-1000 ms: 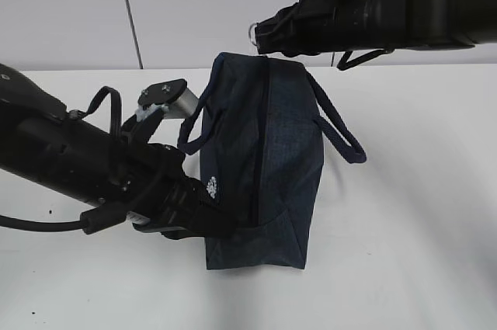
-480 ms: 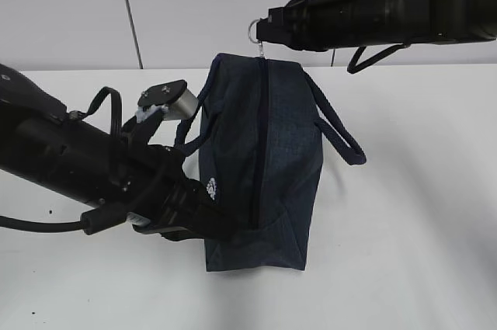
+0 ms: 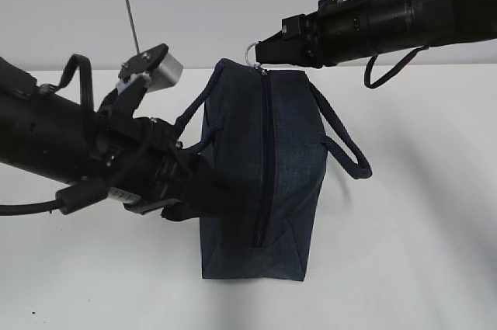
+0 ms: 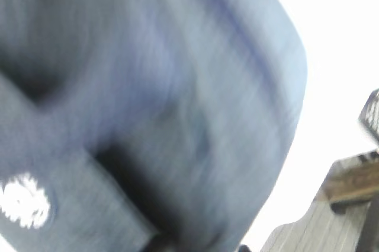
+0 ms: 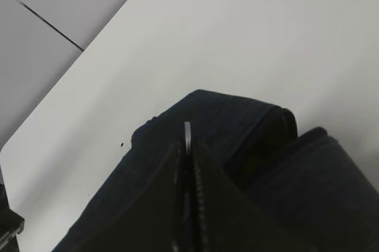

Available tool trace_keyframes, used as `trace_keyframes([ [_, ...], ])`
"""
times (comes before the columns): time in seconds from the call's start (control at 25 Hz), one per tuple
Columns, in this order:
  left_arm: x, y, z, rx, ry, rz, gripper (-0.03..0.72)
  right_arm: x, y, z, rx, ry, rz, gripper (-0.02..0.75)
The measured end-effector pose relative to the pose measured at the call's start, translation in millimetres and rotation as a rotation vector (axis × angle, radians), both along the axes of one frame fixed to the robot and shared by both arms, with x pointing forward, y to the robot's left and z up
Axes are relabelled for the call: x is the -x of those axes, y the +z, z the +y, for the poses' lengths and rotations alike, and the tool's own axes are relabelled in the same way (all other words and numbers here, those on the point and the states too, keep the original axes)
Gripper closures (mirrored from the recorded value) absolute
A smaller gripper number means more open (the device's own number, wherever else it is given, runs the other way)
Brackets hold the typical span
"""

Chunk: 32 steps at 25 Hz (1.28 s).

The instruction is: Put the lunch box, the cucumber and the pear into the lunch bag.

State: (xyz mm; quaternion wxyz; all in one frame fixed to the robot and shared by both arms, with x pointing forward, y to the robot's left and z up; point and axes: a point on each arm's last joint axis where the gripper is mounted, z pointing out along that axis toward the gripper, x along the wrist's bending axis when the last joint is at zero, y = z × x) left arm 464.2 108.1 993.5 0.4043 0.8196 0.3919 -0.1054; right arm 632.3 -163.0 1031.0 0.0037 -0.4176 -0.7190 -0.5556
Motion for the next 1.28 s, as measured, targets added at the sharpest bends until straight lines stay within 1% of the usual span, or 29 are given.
trace_keyframes([
  [0.04, 1.0, 3.3, 0.6, 0.007, 0.005, -0.004, 0.379, 0.8, -0.3, -1.0, -0.004, 0.007, 0.016, 0.732],
  [0.08, 2.3, 7.4, 1.2, 0.016, 0.008, -0.009, 0.358, 1.4, -0.4, -2.2, -0.009, 0.015, 0.026, 0.733],
  [0.16, 4.8, 14.5, 2.4, 0.03, 0.008, -0.026, 0.331, 1.9, -0.4, -3.9, -0.015, 0.02, 0.039, 0.732],
  [0.24, 7.6, 24.7, 4.0, 0.058, 0.021, -0.05, 0.323, 2.5, -0.4, -4.9, -0.021, 0.025, 0.05, 0.732],
  [0.32, 8.0, 34.1, 5.7, 0.088, 0.058, -0.078, 0.319, 2.7, -0.5, -4.8, -0.023, 0.027, 0.054, 0.732],
  [0.44, 6.0, 45.6, 9.0, 0.123, 0.133, -0.124, 0.317, 2.8, -0.4, -4.7, -0.023, 0.028, 0.054, 0.732],
  [0.64, -3.0, 52.0, 11.8, 0.171, 0.276, -0.138, 0.316, 2.9, -0.4, -4.7, -0.024, 0.028, 0.056, 0.732],
  [0.76, -15.6, 54.4, 10.2, 0.176, 0.346, -0.156, 0.316, 2.4, 0.3, -5.3, -0.027, 0.027, 0.055, 0.732],
  [0.92, -39.9, 52.5, -1.0, 0.17, 0.379, -0.163, 0.323, -0.1, 2.7, -10.2, -0.063, 0.001, 0.06, 0.732],
  [1.08, -62.2, 40.3, -10.1, 0.141, 0.416, -0.158, 0.365, -1.3, 3.6, -13.3, -0.076, -0.011, 0.063, 0.732],
  [1.28, -71.8, 22.5, -15.8, 0.111, 0.418, -0.121, 0.435, -1.4, 3.7, -14.0, -0.079, -0.011, 0.066, 0.732],
])
